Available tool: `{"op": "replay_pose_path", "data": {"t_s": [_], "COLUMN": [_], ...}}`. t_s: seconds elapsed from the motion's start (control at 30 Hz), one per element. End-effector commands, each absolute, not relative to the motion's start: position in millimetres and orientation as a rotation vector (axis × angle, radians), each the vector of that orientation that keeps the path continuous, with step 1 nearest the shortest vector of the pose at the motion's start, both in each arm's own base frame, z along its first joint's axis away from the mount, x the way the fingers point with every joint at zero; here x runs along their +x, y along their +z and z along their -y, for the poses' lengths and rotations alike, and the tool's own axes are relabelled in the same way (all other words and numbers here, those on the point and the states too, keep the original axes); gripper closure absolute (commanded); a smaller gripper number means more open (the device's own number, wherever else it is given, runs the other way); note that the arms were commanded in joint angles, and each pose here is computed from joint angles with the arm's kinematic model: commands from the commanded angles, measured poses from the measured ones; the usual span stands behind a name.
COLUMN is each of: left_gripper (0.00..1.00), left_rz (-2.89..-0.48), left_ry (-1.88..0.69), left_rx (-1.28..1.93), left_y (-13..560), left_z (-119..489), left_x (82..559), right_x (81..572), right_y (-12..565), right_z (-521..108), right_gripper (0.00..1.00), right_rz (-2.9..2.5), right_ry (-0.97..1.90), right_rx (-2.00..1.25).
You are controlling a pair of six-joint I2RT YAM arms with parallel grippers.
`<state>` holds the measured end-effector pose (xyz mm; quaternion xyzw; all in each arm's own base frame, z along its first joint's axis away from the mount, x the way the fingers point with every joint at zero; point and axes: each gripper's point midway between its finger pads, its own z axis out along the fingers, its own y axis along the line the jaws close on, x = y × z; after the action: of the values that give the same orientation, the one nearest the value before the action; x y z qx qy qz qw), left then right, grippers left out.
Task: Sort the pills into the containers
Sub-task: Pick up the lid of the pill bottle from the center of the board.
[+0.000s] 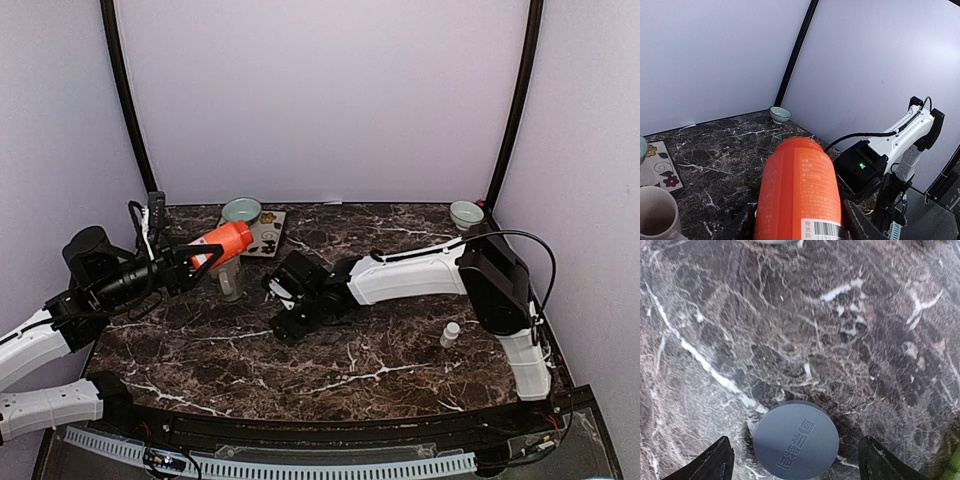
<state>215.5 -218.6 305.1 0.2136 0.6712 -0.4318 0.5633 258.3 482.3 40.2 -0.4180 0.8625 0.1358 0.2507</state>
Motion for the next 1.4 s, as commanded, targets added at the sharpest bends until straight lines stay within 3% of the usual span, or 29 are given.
{"op": "replay_pose_path", "data": {"t_s": [0.0, 0.63, 0.8, 0.93, 1.03, 1.37], "left_gripper": [1.00, 1.00, 1.00, 1.00, 1.00, 1.00], "left_rz": [-1.537, -1.554, -1.560, -1.558, -1.560, -1.541], "left_ry": [-1.025, -1.019, -1.024, -1.033, -1.046, -1.211], "left_rx": [0.490, 0.475, 0.469, 0.466, 0.472, 0.633], "left_y": [315.6, 308.8, 307.9, 310.3, 313.2, 329.6], "left_z": [214.5, 209.2, 208.6, 208.2, 209.0, 234.6], "left_x": [213.8, 217.1, 217.9, 217.3, 215.5, 199.5], "right_x": [263.0, 265.5, 261.9, 259.3, 256.7, 235.1], "right_y": [33.6, 14.1, 12.4, 20.9, 46.3, 161.5], "right_z": [-480.5, -479.3, -476.4, -477.2, -480.9, -460.7], "right_gripper": [0.14, 0.28, 0.48, 0.80, 0.97, 1.00], "right_rz": [-2.375, -2.437, -2.452, -2.441, -2.400, -2.203], "right_ry": [0.340, 0.312, 0.322, 0.359, 0.461, 0.841], "right_rx": [-1.123, -1.164, -1.182, -1.178, -1.144, -0.955]}}
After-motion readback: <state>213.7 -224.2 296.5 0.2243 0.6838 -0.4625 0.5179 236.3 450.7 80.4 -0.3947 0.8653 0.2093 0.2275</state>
